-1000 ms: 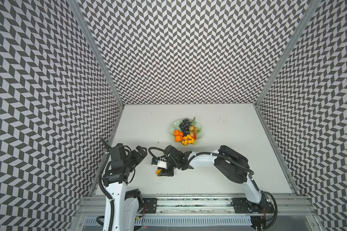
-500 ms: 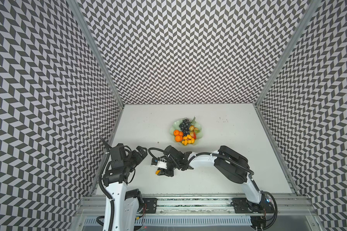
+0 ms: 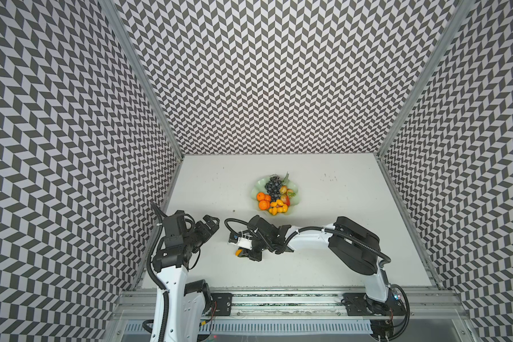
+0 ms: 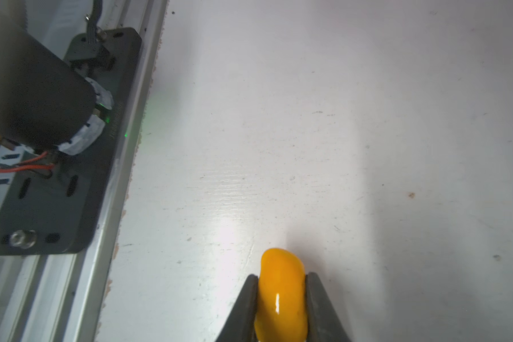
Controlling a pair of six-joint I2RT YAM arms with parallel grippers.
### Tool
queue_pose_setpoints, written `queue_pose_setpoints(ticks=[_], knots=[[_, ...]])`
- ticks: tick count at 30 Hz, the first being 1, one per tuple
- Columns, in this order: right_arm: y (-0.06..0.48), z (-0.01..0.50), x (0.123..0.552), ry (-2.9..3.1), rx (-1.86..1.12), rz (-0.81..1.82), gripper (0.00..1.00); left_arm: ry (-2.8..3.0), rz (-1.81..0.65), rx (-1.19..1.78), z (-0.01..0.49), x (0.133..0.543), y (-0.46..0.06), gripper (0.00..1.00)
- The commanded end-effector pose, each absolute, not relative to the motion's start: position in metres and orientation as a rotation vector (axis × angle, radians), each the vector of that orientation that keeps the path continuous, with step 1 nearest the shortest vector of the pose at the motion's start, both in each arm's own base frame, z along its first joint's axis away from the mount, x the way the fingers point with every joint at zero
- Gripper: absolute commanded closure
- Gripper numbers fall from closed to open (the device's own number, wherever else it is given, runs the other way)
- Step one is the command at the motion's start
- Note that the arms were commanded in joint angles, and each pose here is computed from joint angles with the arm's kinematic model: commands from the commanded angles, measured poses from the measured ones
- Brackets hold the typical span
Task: Arrange fruit in a fruit bowl
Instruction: Pick up the fruit from the bottom-left of the table, then place the fruit in the fruit bowl.
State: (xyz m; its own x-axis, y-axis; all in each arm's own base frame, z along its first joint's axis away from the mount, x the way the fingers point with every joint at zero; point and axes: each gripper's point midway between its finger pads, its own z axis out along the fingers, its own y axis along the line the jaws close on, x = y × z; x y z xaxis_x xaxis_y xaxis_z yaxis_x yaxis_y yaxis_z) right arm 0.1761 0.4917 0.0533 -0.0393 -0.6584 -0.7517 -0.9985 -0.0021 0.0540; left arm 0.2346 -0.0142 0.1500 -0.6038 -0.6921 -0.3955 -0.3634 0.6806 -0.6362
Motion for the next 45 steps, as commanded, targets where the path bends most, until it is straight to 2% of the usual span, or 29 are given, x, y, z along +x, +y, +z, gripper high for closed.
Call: queue_pose_setpoints(ticks=[1,12,21,30,45], knots=[[0.493,0.090,0.179,1.679,-1.658,0.832,0.78,2.222,-0.696,-0.754,0.159,0.243,-0.016,0.00],[0.466,0.130,0.198,1.750,-1.490,0.783,0.80,2.221,-0.773,-0.675,0.166,0.257,-0.039,0.00],[0.422,0.161,0.238,1.831,-1.302,0.752,0.81,2.227,-0.851,-0.571,0.177,0.277,-0.086,0.00],[0.363,0.159,0.298,1.982,-1.069,0.660,0.82,2.225,-0.927,-0.401,0.192,0.295,-0.146,0.00],[0.321,0.126,0.357,2.194,-0.832,0.506,0.82,2.268,-0.998,-0.227,0.179,0.310,-0.211,0.00]])
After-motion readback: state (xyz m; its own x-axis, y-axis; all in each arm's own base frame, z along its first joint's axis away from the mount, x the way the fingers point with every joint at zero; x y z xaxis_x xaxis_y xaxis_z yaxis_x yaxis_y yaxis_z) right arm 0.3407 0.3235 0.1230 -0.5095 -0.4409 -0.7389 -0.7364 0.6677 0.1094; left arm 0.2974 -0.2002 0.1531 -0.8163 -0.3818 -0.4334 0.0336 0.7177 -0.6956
